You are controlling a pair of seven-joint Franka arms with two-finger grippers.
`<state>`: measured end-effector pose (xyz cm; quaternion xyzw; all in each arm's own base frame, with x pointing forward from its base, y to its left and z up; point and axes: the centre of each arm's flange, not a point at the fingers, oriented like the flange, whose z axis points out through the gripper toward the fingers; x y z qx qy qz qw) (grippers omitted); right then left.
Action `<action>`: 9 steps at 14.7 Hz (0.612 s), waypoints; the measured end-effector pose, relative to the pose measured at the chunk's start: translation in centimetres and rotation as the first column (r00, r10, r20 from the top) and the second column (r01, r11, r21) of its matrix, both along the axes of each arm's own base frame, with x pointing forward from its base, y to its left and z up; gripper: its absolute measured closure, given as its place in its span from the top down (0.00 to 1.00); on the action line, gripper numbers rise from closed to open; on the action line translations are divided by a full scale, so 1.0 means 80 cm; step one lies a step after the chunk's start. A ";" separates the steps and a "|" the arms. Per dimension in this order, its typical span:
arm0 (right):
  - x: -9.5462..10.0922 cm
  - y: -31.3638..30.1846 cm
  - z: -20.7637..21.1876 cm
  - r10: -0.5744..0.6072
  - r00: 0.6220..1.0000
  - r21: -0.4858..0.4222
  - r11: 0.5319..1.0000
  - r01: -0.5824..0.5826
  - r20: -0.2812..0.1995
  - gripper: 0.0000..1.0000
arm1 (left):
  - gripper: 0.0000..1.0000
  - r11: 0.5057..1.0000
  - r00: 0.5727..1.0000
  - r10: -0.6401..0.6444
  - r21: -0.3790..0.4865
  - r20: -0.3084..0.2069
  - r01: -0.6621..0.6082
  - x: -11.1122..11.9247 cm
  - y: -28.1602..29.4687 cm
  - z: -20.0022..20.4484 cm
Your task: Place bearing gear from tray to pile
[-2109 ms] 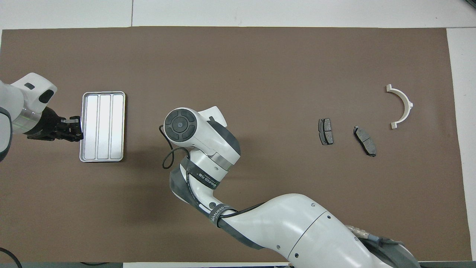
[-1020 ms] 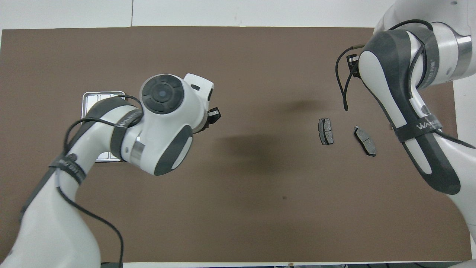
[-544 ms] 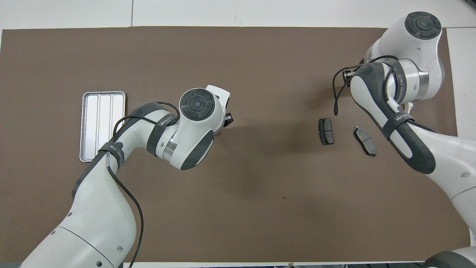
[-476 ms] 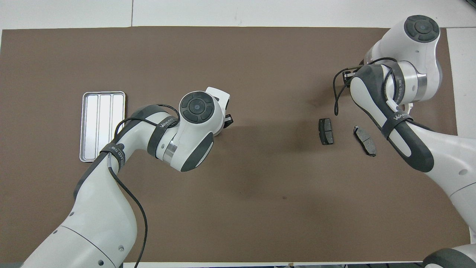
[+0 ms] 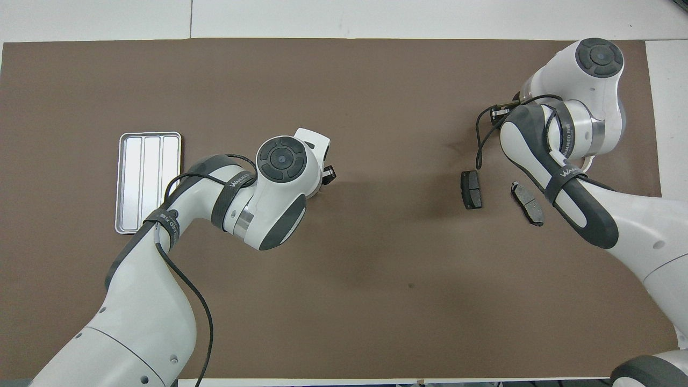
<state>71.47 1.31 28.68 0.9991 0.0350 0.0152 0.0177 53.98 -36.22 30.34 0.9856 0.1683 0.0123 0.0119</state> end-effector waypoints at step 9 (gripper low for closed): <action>-0.060 0.255 0.156 -0.283 0.955 -0.014 0.959 0.283 -0.094 1.00 | 1.00 0.993 0.997 -0.079 0.087 -0.025 0.081 0.037 0.324 0.264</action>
